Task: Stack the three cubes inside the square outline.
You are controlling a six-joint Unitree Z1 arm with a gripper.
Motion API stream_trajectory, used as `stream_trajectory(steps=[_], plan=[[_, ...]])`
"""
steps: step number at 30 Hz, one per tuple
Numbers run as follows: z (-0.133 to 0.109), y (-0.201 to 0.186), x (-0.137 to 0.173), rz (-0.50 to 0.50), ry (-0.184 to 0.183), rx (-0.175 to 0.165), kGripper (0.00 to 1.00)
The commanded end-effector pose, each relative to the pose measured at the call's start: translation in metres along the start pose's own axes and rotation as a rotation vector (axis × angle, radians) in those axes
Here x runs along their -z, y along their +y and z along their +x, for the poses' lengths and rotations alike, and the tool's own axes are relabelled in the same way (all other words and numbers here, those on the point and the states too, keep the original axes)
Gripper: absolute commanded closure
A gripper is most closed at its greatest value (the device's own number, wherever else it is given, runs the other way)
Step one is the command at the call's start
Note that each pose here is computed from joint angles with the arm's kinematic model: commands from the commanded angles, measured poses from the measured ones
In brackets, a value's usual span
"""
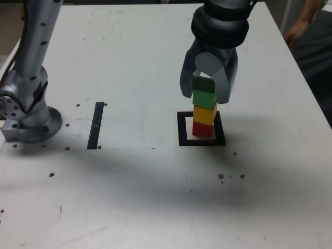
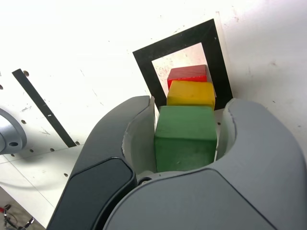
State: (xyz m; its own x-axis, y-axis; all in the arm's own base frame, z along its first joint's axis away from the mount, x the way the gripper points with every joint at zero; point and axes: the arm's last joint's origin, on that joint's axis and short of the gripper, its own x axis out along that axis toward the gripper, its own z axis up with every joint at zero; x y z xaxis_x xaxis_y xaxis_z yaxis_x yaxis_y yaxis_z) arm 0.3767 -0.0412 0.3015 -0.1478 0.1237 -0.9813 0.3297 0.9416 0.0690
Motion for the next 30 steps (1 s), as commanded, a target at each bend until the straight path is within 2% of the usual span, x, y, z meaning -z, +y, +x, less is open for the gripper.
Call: stream_trajectory(steps=[1,7,13,22,30], plan=[[0.003,0.002,0.0,-0.003,0.006,0.003,0.01],[0.002,0.003,0.003,-0.008,0.001,-0.001,0.01],[-0.006,0.002,0.015,-0.016,-0.02,-0.016,0.01],[-0.027,-0.004,0.059,-0.054,-0.071,-0.054,0.0],[-0.019,-0.013,0.104,-0.107,-0.076,-0.077,0.0]])
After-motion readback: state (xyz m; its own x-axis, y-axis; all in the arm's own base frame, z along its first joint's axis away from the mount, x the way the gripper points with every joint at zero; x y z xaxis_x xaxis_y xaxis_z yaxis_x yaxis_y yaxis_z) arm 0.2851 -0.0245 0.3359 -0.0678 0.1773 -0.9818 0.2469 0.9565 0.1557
